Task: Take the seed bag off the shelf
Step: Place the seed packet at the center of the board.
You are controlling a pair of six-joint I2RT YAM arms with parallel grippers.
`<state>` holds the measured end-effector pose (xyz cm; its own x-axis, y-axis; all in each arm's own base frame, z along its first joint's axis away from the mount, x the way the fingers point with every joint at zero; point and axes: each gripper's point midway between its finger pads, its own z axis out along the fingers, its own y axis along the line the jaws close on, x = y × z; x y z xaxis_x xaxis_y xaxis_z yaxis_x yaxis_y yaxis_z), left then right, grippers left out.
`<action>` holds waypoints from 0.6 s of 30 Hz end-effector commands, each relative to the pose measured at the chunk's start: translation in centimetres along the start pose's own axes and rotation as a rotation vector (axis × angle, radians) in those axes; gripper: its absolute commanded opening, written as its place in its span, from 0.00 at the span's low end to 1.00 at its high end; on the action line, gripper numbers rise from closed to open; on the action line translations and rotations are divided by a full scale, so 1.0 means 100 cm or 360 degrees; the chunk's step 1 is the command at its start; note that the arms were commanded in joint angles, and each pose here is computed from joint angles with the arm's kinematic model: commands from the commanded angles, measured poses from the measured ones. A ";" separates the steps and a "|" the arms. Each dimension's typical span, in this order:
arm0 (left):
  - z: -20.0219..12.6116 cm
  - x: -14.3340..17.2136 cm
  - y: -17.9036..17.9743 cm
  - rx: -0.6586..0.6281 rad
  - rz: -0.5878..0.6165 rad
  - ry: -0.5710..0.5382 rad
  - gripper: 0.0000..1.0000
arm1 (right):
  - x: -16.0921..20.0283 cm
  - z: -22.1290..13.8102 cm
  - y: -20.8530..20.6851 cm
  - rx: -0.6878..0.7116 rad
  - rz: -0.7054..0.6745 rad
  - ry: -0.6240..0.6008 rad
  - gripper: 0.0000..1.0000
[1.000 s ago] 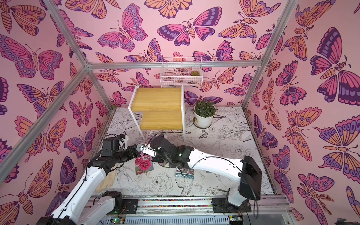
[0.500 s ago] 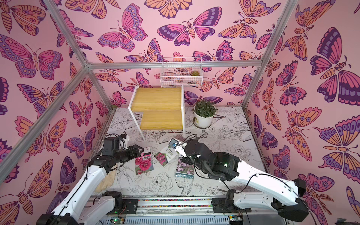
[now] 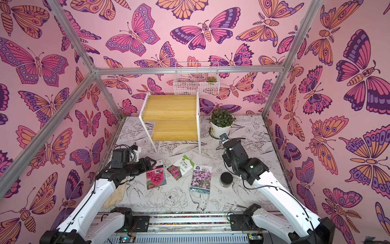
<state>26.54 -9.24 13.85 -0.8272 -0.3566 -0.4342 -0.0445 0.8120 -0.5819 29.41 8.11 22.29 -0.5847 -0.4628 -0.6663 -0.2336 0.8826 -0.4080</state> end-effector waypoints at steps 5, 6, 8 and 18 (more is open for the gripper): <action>0.004 -0.007 -0.004 0.0033 0.0023 0.0012 0.72 | 0.006 0.074 0.030 -0.0157 0.0093 0.0229 0.00; 0.005 -0.008 -0.004 0.0029 0.0023 0.0011 0.72 | 0.006 0.084 0.037 -0.0190 0.0094 0.0259 0.00; 0.006 -0.010 -0.003 0.0020 0.0022 0.0008 0.72 | 0.006 0.099 0.050 -0.0250 0.0092 0.0294 0.00; 0.011 -0.013 -0.002 0.0011 0.0009 0.0020 0.72 | 0.016 0.139 0.110 -0.0576 0.0249 0.0330 0.00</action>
<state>27.48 -9.43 12.97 -0.8447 -0.3532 -0.4022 -0.0621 0.8110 -0.5818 36.13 14.01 9.11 -0.7617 -0.3872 -0.5195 -0.3612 0.9194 -0.1556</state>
